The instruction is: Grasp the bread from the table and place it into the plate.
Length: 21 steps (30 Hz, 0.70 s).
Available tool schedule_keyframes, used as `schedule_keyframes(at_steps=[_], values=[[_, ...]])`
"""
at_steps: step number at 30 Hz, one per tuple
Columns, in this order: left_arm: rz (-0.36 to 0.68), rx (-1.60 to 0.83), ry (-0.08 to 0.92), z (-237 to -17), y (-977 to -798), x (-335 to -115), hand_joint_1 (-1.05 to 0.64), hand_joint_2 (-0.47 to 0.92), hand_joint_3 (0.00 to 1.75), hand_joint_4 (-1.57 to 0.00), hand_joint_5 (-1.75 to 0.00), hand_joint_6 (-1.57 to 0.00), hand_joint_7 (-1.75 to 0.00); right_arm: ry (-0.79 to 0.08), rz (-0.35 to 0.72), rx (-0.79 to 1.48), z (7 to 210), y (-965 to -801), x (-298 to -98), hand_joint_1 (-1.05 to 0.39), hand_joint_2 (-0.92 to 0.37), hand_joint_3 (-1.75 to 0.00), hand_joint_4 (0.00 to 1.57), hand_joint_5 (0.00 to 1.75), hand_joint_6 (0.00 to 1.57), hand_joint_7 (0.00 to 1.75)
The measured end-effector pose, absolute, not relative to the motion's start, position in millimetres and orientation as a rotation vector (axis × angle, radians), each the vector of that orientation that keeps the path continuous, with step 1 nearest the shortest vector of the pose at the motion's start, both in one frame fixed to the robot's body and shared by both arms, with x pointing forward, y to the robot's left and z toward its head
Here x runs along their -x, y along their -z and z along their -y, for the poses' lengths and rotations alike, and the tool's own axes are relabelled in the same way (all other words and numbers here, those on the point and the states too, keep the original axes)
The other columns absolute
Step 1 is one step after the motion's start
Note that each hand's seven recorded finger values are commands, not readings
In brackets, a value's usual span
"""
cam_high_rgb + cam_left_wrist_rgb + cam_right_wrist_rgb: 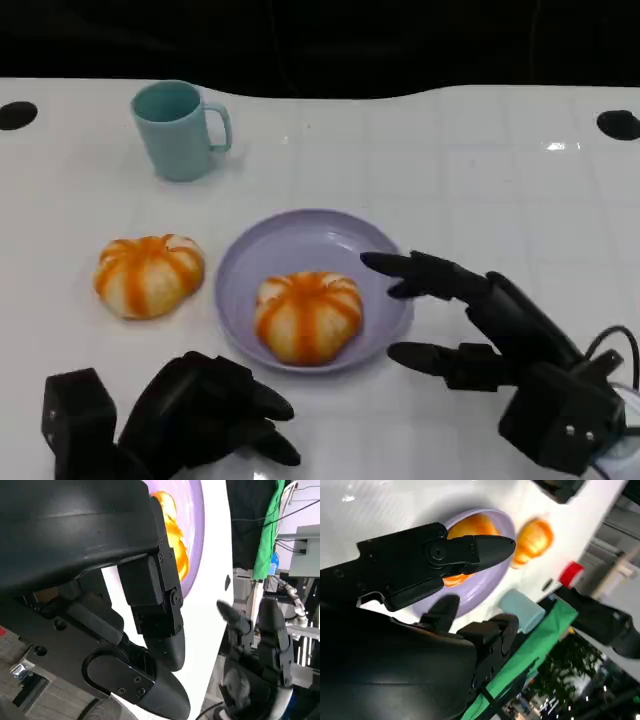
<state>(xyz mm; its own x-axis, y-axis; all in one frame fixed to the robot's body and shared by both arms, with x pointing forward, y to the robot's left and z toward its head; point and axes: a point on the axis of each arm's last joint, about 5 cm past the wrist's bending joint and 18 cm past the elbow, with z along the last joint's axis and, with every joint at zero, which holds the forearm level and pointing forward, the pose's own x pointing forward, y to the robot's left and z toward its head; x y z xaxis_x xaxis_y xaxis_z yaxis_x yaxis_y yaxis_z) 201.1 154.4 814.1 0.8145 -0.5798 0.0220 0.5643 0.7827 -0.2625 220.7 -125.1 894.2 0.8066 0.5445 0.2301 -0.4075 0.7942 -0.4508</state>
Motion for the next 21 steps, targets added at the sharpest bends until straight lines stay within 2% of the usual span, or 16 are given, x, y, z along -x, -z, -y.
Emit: schedule_keyframes(at_steps=[2,5,9,14,21], values=[[-0.06,0.259,0.621,-153.9,-814.3,-201.2,-1.05,0.77,0.01,-1.57,-0.21,-1.55,0.0,-0.498,0.363,0.333,128.3,-892.3,-214.7,-0.52,-0.92,-0.27,0.72,1.73,0.38,1.25],[-0.059,0.254,0.622,-153.8,-814.3,-201.2,-1.05,0.77,0.0,-1.57,-0.21,-1.55,0.0,-0.47,0.365,0.276,134.4,-889.8,-207.5,-0.54,-0.92,-0.32,0.61,1.74,0.34,1.52],[-0.06,0.255,0.621,-153.8,-814.3,-201.2,-1.05,0.77,0.0,-1.57,-0.21,-1.56,0.0,-0.434,0.349,0.239,144.3,-885.3,-196.8,-0.51,-0.92,-0.29,0.56,1.75,0.39,1.67],[-0.06,0.255,0.621,-154.0,-814.4,-201.4,-1.05,0.76,0.0,-1.57,-0.22,-1.56,-0.01,-0.412,0.308,0.18,156.5,-885.2,-181.1,-0.49,-0.92,-0.25,0.57,1.75,0.41,1.74],[-0.061,0.256,0.618,-154.5,-814.2,-201.3,-1.04,0.76,0.0,-1.57,-0.2,-1.55,0.0,-0.387,0.224,0.141,169.4,-887.2,-161.0,-0.46,-0.92,-0.22,0.66,1.75,0.48,1.7]])
